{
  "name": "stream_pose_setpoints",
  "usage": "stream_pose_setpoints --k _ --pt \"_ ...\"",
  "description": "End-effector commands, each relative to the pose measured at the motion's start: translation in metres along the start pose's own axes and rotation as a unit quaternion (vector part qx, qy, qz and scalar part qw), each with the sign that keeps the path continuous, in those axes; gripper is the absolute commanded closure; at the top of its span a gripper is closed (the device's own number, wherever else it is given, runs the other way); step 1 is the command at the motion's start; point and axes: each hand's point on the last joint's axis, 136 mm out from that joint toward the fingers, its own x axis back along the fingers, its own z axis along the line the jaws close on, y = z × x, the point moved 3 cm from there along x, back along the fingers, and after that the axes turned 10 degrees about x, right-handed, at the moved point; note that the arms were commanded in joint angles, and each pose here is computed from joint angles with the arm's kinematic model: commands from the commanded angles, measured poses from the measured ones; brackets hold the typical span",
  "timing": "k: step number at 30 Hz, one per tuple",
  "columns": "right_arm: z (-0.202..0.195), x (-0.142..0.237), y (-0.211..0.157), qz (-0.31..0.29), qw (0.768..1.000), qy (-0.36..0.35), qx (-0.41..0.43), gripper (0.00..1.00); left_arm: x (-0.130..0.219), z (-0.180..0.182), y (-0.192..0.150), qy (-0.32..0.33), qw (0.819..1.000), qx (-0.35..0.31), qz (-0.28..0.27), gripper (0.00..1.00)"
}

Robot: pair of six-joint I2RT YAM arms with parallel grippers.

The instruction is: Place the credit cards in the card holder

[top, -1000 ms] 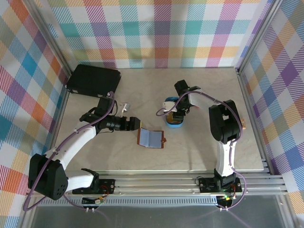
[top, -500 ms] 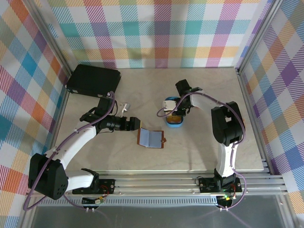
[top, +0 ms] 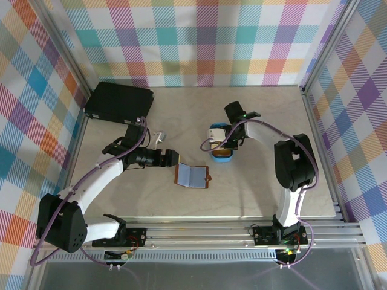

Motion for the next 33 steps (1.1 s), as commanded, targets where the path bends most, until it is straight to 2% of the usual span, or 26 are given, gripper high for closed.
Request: stream_pose_setpoints --k 1,5,11,14,16,19,22,24,27,30,33 --pt "0.014 0.009 0.009 -0.018 0.999 0.023 -0.035 0.94 -0.001 0.004 0.001 0.0 1.0 -0.003 -0.002 0.1" --pt "0.017 0.025 0.018 -0.033 0.997 0.02 -0.061 1.0 0.0 0.004 0.001 0.002 1.0 -0.003 -0.004 0.1" --pt "0.011 0.059 0.032 -0.076 0.991 -0.023 -0.103 1.0 0.005 0.001 0.003 0.002 1.0 -0.014 -0.02 0.1" --pt "0.003 0.085 0.041 -0.113 0.981 -0.047 -0.15 1.0 0.013 -0.007 0.008 -0.011 0.999 -0.006 -0.041 0.11" --pt "-0.008 0.113 0.048 -0.15 0.964 -0.08 -0.203 1.0 0.019 -0.018 0.01 -0.042 0.997 0.006 -0.061 0.11" --pt "-0.02 0.17 0.064 -0.245 0.915 -0.127 -0.294 1.0 0.032 -0.032 0.017 -0.075 0.992 0.015 -0.103 0.11" --pt "-0.027 0.213 0.076 -0.32 0.842 -0.143 -0.411 1.0 0.047 -0.051 0.028 -0.122 0.98 0.02 -0.157 0.11" --pt "-0.024 0.236 0.09 -0.371 0.795 -0.107 -0.467 1.0 0.057 -0.07 0.036 -0.164 0.969 0.029 -0.181 0.11" --pt "-0.017 0.257 0.108 -0.441 0.739 -0.049 -0.508 1.0 0.064 -0.103 0.043 -0.214 0.958 0.022 -0.192 0.12" --pt "-0.014 0.267 0.111 -0.48 0.677 -0.022 -0.557 1.0 0.07 -0.133 0.048 -0.243 0.95 0.015 -0.195 0.12" --pt "-0.013 0.267 0.112 -0.498 0.63 0.012 -0.595 1.0 0.077 -0.154 0.055 -0.282 0.936 0.023 -0.21 0.14"
